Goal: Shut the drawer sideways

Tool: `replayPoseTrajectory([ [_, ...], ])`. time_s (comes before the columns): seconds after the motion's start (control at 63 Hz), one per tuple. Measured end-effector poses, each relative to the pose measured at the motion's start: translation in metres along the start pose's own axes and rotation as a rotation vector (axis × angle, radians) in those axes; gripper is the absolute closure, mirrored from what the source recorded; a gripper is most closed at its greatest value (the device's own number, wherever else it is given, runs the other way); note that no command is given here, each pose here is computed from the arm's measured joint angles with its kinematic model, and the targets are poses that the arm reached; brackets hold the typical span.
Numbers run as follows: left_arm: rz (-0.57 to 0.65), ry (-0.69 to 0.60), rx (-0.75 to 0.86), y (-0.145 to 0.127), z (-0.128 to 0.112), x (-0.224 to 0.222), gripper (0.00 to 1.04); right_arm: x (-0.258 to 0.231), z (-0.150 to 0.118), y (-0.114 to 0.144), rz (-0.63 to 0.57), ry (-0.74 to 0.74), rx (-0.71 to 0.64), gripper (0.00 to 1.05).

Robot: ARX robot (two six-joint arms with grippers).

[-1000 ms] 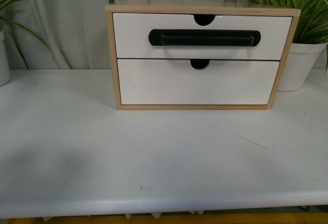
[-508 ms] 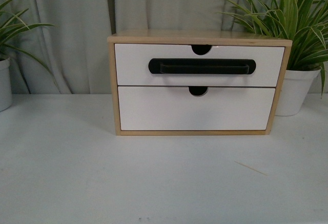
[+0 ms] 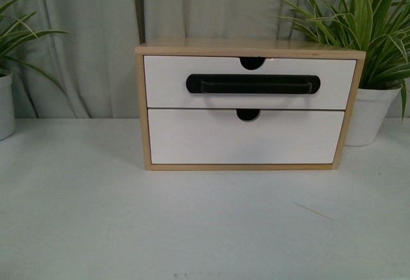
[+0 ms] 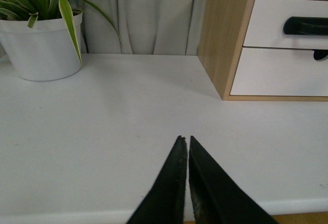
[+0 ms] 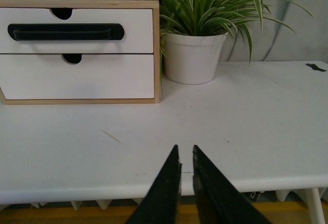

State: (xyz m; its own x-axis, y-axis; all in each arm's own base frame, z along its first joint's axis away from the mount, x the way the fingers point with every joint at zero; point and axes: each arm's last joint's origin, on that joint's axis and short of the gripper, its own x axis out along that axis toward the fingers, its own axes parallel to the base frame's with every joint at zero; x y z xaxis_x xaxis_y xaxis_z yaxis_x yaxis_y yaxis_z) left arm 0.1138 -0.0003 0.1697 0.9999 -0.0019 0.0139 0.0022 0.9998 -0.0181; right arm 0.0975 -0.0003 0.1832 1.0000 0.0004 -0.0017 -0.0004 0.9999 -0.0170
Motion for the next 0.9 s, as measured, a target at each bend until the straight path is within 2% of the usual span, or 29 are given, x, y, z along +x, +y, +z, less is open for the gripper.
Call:
replayPoseTrajectory([
  [0.032, 0.000, 0.002, -0.001, 0.000, 0.000, -0.001, 1.01, 0.000, -0.001, 0.000, 0.000, -0.001, -0.002, 1.04],
  [0.381, 0.001, 0.032, 0.010, 0.000, -0.004, -0.011, 1.01, 0.000, -0.018, 0.000, 0.000, 0.001, 0.003, 1.03],
  [0.762, 0.000, 0.008, 0.010, 0.000, -0.003, -0.016, 1.01, 0.000, -0.018, 0.000, 0.000, 0.000, 0.004, 1.03],
  [0.794, 0.000, 0.008, 0.010, 0.000, -0.003, -0.016, 0.94, 0.000, -0.018, 0.000, 0.000, 0.000, 0.004, 1.00],
  [0.841, 0.000, 0.008, 0.010, 0.000, -0.003, -0.016, 0.81, 0.000, -0.018, 0.000, 0.000, 0.000, 0.004, 0.87],
  [0.905, 0.000, 0.008, 0.010, 0.000, -0.003, -0.016, 0.71, 0.000, -0.018, 0.000, 0.000, 0.000, 0.004, 0.75],
])
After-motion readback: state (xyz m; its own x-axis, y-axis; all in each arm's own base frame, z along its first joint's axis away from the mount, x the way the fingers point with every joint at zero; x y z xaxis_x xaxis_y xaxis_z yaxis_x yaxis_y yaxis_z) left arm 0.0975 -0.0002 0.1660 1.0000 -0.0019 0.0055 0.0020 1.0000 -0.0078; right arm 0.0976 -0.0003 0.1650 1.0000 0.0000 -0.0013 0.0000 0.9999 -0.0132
